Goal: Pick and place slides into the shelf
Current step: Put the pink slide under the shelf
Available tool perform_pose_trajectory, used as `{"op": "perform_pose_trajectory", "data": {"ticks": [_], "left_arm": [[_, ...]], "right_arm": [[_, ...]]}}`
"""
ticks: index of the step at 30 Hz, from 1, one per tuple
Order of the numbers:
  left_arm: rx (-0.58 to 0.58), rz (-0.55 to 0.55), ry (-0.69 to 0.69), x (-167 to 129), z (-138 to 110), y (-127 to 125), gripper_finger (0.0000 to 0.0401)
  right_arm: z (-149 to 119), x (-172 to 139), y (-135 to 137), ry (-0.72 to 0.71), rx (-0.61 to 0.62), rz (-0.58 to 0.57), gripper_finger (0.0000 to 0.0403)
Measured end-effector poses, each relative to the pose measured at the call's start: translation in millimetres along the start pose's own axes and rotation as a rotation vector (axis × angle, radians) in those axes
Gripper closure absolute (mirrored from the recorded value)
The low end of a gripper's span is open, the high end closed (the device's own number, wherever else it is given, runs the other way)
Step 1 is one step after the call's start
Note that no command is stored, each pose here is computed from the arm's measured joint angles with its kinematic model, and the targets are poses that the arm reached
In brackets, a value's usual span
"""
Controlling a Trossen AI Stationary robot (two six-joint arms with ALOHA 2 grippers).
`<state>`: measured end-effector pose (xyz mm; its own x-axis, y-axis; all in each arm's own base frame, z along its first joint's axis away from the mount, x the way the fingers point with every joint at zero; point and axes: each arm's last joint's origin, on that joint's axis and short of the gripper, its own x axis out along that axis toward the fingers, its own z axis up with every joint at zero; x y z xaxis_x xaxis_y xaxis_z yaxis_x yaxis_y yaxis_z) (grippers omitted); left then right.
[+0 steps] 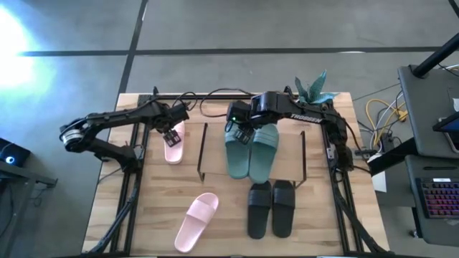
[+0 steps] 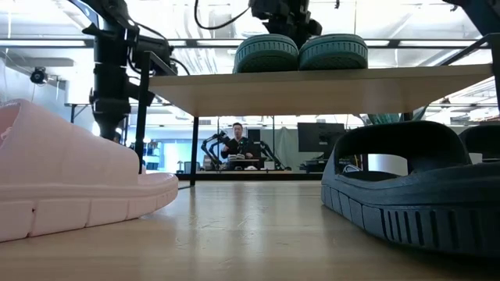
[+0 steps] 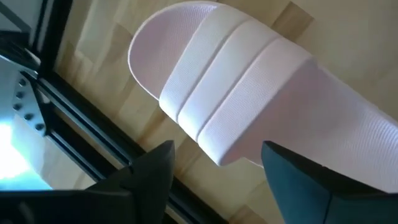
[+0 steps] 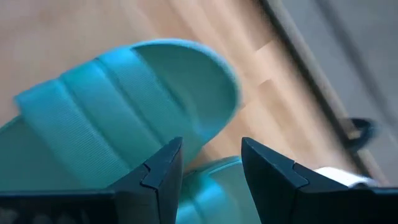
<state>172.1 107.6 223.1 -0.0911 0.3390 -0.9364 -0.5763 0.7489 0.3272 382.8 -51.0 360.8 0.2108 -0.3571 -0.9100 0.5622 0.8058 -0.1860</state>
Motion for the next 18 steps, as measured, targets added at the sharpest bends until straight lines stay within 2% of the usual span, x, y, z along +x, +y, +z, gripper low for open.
{"op": "perform_pose_trajectory", "data": {"ticks": [4, 10, 18], "left_arm": [[0.004, -0.018, 0.031, 6, 3, -4, 0.0173], [0.056, -0.003, 0.075, 18, 9, -9, 0.0173], [0.17, 0.104, 0.09, 32, 18, -13, 0.0173]], "right_arm": [[3, 5, -8, 0.048, 0.009, 0.082, 0.0248], [8, 9, -20, 0.053, 0.087, 0.068, 0.0248], [11, 12, -29, 0.033, 0.19, 0.02, 0.0248]]}}
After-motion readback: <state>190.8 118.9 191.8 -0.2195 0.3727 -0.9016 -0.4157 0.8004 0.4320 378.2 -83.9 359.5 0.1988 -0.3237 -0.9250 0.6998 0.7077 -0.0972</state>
